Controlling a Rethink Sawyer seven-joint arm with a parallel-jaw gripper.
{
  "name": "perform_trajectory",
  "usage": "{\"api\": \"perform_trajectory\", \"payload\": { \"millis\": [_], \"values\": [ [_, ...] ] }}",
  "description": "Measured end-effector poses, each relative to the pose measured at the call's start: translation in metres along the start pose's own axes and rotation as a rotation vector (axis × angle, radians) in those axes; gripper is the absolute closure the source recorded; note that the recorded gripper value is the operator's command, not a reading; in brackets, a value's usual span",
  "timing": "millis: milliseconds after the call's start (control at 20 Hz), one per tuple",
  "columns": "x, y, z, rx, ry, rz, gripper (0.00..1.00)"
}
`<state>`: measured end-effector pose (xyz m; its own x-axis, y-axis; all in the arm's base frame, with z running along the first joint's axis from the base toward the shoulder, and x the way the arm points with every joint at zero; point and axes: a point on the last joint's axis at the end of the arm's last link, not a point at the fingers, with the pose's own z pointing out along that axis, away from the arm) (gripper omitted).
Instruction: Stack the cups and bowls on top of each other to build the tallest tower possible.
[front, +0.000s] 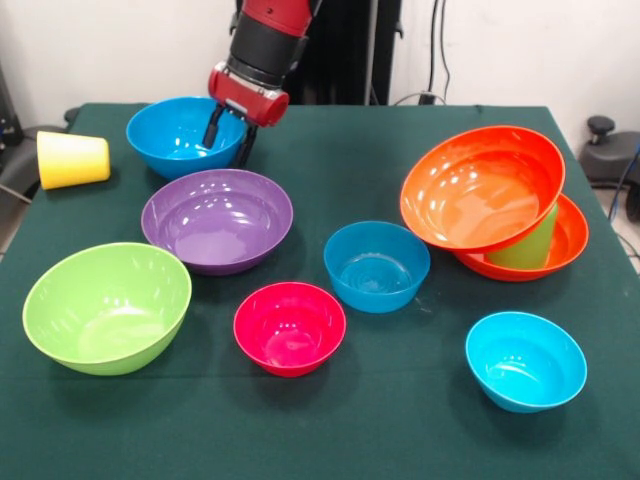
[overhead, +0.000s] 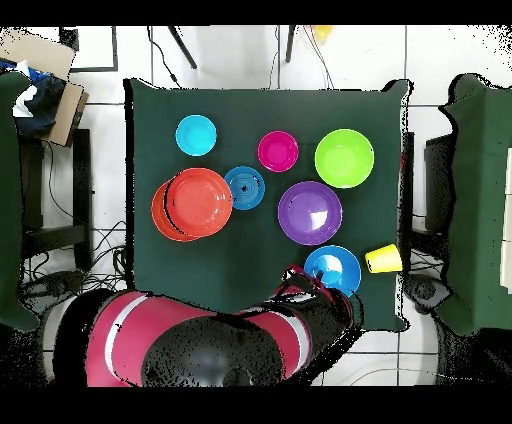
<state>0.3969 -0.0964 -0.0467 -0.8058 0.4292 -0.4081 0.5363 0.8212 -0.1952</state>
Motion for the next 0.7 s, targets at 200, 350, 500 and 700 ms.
{"api": "perform_trajectory", "payload": {
  "millis": [200,350,500,700],
  "values": [
    [-0.0032,0.0018,0.0014,-0.004,-0.006,-0.001,0.0],
    [-0.0042,0.0021,0.0015,-0.005,-0.008,-0.001,0.0],
    [-0.0045,0.0022,0.0014,-0.005,-0.009,-0.001,0.0],
    [-0.0047,0.0024,0.0015,-0.006,-0.009,-0.001,0.0]
  ]
}}
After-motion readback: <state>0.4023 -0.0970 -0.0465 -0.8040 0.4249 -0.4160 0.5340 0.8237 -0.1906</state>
